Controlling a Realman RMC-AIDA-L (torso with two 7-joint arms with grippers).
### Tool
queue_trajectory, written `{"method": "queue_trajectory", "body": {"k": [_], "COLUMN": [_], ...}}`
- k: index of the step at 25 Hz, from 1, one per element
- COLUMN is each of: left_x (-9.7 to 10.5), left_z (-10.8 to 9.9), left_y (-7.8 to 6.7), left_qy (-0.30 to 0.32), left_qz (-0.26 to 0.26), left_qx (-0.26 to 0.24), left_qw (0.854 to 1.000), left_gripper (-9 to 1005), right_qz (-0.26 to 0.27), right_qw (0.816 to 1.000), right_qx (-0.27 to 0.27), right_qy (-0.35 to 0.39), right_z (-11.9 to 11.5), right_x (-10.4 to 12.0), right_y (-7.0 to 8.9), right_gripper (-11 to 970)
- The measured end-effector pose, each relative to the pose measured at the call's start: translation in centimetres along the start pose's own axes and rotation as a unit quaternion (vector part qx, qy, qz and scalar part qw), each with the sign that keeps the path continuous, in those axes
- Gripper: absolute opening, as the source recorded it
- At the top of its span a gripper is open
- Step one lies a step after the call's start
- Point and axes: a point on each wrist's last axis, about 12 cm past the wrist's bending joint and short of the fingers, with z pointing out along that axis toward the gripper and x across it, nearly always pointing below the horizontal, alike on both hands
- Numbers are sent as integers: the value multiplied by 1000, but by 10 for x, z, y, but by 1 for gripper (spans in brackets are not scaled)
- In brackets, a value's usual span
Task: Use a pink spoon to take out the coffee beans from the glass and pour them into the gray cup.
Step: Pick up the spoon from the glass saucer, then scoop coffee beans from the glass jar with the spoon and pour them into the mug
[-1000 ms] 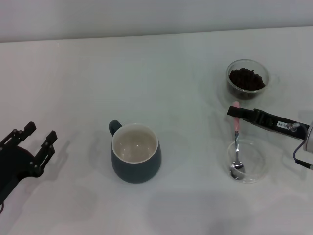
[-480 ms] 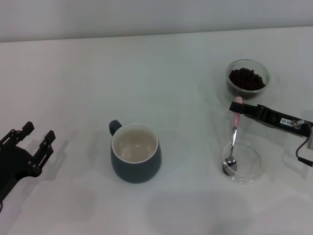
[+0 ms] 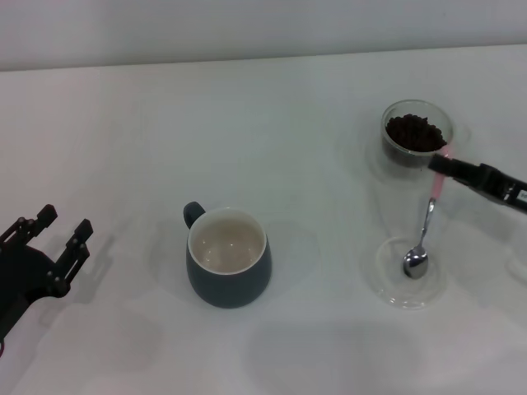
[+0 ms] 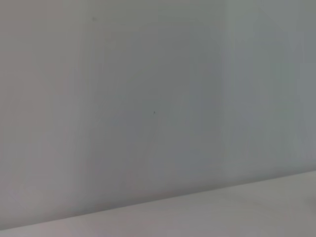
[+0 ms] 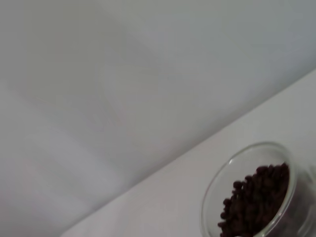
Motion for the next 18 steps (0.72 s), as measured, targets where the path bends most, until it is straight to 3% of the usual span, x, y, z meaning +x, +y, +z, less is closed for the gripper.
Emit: {"method": "queue_trajectory", "body": {"k": [10,18], "left_x": [-1,-1], "left_z": [2,1], "left_y": [0,-2], "left_qy": [-3,-5], "left_qz": [1,-1], "left_qx": [3,6], "left_qw": [1000,1000], "left_gripper": [534,534], "right_qz": [-40,-114], "right_qw": [997,988], "right_qx": [-37,-56], "right_qy": [-49,-82], "right_z": [-28,-15], "right_x": [-31,-72], "right_y": [7,22], "right_gripper": [148,148]}}
